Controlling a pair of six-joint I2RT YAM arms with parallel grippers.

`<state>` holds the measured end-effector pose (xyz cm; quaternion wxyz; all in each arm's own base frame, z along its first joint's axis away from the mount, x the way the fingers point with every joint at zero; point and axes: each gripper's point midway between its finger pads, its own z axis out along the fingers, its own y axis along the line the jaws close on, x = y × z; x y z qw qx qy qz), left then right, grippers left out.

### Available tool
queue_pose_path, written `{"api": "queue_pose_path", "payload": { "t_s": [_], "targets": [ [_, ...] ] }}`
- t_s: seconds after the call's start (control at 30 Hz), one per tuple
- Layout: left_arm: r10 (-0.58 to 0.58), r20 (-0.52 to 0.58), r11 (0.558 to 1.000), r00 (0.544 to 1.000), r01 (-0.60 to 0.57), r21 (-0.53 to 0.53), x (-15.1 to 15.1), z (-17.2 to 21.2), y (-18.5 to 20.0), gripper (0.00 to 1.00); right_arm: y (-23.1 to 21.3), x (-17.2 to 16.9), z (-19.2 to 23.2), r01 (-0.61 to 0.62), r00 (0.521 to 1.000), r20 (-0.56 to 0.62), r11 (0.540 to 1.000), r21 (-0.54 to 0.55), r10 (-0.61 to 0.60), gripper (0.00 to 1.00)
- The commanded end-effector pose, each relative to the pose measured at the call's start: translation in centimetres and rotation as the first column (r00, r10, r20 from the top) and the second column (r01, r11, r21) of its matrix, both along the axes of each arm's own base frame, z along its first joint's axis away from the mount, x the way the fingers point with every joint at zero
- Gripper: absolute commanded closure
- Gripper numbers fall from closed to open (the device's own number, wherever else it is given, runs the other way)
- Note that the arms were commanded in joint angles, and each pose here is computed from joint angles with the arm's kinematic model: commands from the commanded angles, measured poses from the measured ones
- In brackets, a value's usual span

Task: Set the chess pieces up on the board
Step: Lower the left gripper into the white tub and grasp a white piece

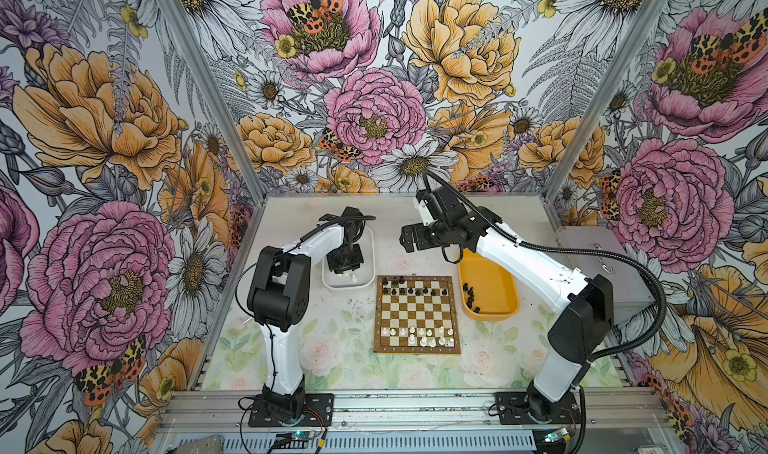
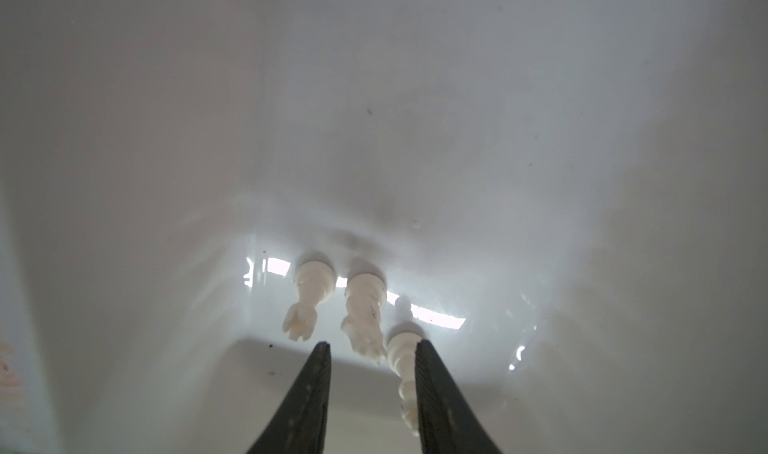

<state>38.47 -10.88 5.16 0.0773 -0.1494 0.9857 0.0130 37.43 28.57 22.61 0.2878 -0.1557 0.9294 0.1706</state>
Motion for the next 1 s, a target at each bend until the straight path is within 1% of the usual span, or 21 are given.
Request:
{"api": "queue_pose_path", "payload": {
  "t_s": [0.0,0.53,0.97],
  "targets": [
    [0.012,0.009,1.000,1.000,-0.012,0.012,0.52,-0.47,0.57,0.65,-0.57,0.27,2.26,0.019,0.998,0.064,0.999,0.029,-0.021,0.00],
    [0.005,0.004,1.000,1.000,-0.005,0.013,0.85,-0.83,0.42,0.71,-1.41,0.10,2.19,0.036,0.997,0.070,0.999,0.016,-0.037,0.00],
    [0.009,0.016,1.000,1.000,-0.009,0.013,1.31,-0.50,0.53,0.72,-1.35,0.18,2.06,0.030,0.997,0.067,0.999,0.018,-0.031,0.00]
  ]
}}
